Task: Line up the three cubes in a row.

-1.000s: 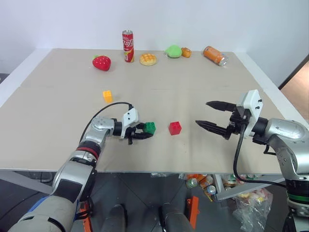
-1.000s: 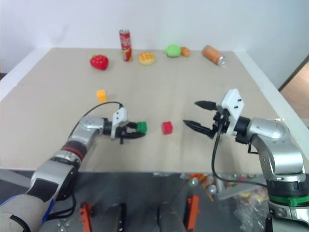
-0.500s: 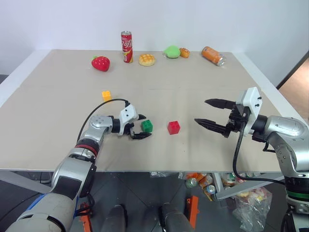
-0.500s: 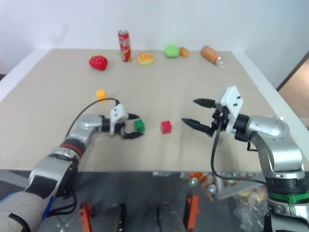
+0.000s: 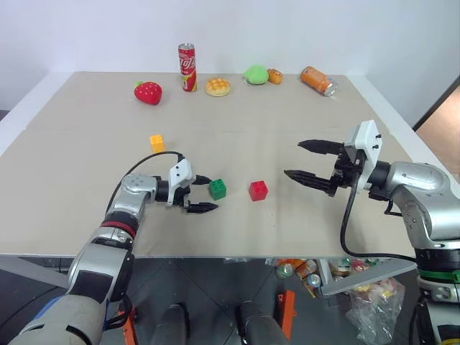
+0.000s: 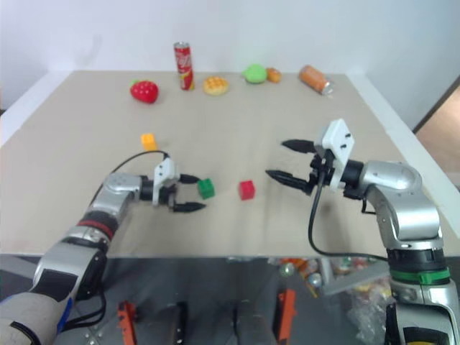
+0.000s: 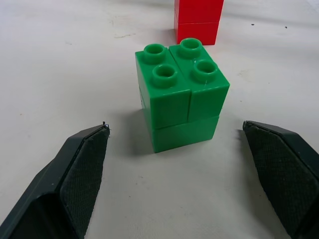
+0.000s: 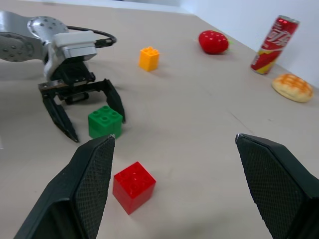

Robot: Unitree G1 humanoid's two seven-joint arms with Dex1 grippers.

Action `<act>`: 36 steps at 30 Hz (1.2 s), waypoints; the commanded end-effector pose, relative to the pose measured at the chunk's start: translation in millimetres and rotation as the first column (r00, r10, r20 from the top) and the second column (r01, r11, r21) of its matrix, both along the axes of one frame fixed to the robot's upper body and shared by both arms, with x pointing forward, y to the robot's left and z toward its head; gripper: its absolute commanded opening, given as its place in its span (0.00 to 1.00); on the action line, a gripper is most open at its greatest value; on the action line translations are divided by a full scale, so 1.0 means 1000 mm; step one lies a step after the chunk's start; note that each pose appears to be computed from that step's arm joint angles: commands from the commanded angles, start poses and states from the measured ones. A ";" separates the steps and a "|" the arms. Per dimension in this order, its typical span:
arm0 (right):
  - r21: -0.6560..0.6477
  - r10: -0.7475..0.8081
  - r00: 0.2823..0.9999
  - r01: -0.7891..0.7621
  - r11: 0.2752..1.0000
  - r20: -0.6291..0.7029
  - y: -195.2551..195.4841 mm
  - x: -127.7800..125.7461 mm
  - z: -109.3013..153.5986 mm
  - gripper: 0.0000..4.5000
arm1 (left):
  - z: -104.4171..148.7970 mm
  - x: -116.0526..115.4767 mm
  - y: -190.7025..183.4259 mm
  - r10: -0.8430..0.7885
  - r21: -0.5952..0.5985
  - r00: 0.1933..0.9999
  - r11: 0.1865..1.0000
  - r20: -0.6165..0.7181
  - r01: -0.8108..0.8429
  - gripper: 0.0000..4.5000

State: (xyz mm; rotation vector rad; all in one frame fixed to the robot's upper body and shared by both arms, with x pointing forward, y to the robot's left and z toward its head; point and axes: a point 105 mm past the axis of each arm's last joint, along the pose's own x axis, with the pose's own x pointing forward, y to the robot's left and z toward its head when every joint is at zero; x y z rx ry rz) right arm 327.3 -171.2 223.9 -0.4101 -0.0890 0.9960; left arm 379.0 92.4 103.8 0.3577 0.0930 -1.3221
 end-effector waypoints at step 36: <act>0.008 0.022 0.989 -0.024 1.000 0.148 0.062 0.029 0.007 0.90 | 0.028 0.008 0.152 0.781 -0.082 0.622 0.618 -0.054 -0.782 0.99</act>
